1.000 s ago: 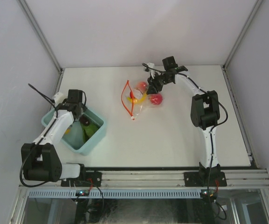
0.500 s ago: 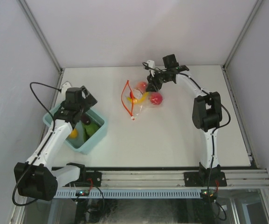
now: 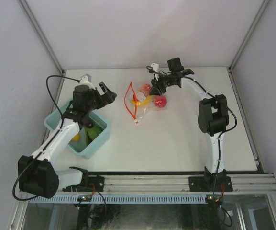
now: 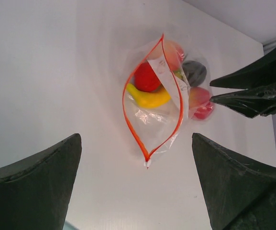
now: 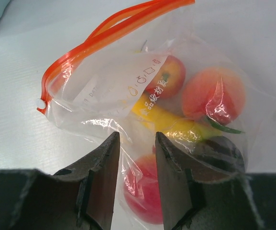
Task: Open the zip-top bag and remove the fake food
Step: Place the fake fruit in the bin, then pick up the fake fruit from the zipper food storage bag.
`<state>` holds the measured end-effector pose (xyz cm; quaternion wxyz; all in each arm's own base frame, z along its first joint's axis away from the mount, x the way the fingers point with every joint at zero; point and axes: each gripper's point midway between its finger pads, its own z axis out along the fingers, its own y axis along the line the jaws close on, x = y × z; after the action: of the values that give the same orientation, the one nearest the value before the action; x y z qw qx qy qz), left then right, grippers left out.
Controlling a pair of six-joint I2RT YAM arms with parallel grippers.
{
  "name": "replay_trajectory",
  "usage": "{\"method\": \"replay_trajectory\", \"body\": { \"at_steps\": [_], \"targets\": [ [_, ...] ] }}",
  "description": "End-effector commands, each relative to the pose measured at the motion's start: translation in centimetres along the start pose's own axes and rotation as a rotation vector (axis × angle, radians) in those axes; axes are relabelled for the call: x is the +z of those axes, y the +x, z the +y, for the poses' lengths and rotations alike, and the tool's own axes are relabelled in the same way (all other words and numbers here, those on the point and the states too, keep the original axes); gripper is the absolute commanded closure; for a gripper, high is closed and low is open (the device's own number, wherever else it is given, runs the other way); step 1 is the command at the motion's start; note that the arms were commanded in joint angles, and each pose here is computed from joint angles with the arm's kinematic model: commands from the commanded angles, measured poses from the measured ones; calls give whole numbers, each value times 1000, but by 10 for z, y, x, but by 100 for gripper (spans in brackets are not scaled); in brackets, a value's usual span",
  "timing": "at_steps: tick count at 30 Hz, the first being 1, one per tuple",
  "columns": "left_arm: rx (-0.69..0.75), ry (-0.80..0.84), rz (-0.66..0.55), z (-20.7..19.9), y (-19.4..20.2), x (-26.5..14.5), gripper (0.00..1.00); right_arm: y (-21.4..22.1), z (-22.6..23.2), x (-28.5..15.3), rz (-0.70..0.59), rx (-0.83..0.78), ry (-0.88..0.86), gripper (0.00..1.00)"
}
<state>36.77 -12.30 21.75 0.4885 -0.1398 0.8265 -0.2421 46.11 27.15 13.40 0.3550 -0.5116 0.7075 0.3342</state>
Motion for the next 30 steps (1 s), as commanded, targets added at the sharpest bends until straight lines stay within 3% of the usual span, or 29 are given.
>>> {"method": "replay_trajectory", "body": {
  "at_steps": [1, 8, 14, 20, 25, 30],
  "targets": [
    [25, 160, -11, -38, -11, 11, 0, -45, 4, -21, -82, -99, 37, 64],
    [48, 181, 16, -46, -6, 31, 0, -44, 3, -22, -83, -97, 43, 64],
    [80, 216, 61, -49, 2, 52, 11, -44, 1, -23, -86, -95, 50, 64],
    [184, 209, 84, -51, 12, 74, 33, -45, -4, -24, -92, -83, 73, 64],
    [302, 166, 112, -50, 19, 90, 66, -49, -12, -27, -115, -55, 103, 64],
    [428, 95, 128, -40, 27, 106, 80, -52, -24, -32, -146, -3, 146, 64]
  ]
}}
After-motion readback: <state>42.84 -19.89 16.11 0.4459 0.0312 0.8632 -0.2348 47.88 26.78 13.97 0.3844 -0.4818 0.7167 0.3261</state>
